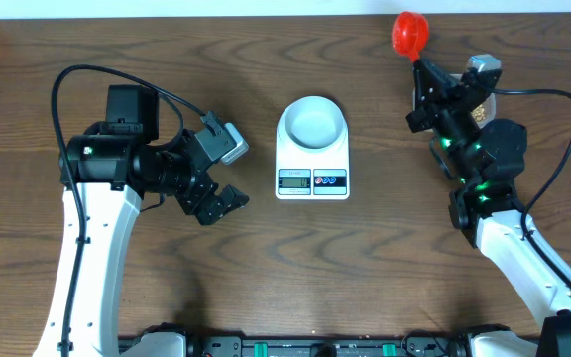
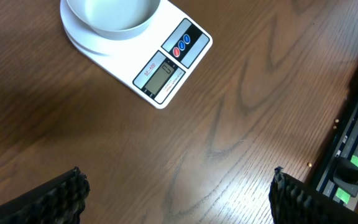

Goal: Scoop item into bowl and weigh 50g on scale

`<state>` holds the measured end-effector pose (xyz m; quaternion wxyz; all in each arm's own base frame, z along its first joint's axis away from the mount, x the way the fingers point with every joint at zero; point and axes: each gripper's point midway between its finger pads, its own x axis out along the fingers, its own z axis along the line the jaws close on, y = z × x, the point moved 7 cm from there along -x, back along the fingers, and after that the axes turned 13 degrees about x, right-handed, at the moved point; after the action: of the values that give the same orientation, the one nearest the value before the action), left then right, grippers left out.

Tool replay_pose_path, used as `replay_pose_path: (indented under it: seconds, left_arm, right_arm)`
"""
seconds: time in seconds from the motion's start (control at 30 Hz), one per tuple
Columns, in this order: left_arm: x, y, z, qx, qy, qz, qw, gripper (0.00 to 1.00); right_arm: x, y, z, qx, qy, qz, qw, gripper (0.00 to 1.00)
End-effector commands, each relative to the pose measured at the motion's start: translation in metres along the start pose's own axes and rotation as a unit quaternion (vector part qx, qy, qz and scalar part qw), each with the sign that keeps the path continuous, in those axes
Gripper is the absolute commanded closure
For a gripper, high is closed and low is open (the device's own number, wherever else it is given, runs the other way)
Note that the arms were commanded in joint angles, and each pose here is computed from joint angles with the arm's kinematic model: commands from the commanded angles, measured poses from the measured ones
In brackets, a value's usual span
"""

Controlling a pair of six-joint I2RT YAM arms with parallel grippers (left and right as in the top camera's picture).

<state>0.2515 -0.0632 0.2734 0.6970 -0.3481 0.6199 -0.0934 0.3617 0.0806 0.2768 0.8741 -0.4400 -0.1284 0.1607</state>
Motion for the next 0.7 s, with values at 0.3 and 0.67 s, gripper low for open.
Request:
replay_pose_path:
  seconds: [0.3,0.67]
  left_arm:
    - [-0.0007,0.0011,0.0,0.004,-0.001,0.001,1.0,0.05]
    - [-0.0007,0.0011,0.0,0.004,-0.001,0.001,1.0,0.05]
  right_arm:
    - [0.0027,-0.0021,-0.0015,-0.005,0.008,0.006,1.0,0.99]
    - [0.0027,-0.0024,-0.0035,-0.017,0.016,0.003,1.0,0.99]
